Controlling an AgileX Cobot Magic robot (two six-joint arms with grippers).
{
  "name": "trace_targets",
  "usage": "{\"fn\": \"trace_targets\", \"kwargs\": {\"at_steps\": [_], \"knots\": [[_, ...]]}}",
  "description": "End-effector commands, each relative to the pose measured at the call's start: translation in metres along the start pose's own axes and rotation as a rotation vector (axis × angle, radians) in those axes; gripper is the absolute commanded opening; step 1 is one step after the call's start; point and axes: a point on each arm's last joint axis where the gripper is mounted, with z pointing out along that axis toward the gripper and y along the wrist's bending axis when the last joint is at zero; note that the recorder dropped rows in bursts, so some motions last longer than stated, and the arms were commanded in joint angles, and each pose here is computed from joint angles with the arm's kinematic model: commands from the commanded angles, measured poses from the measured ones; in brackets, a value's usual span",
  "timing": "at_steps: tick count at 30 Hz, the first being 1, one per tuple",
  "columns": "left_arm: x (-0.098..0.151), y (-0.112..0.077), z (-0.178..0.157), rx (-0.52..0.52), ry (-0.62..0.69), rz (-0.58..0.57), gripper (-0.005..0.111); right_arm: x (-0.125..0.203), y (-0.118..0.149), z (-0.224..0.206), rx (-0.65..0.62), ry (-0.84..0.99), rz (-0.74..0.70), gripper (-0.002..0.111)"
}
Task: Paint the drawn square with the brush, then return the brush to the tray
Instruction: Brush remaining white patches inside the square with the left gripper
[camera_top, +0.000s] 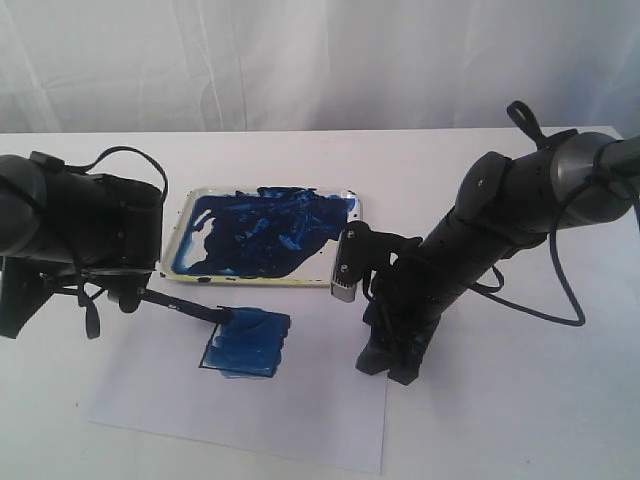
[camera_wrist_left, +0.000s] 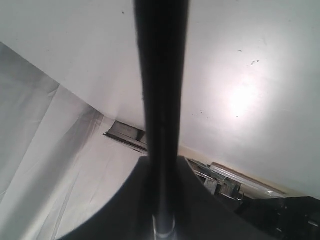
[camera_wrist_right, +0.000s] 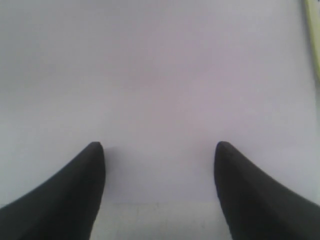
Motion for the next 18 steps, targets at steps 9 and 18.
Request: {"fn": "trace_targets", "kwargs": {"at_steps": [9,18], "knots": [[0.008,0.004,-0.004,-0.043,0.055,0.025,0.0,0.013,0.004,0.014,-0.053,0.067,-0.012,0.06],[0.018,-0.002,-0.015,-0.038,-0.044,0.025,0.0,0.013,0.004,0.014,-0.05,0.068,-0.014,0.06]]}}
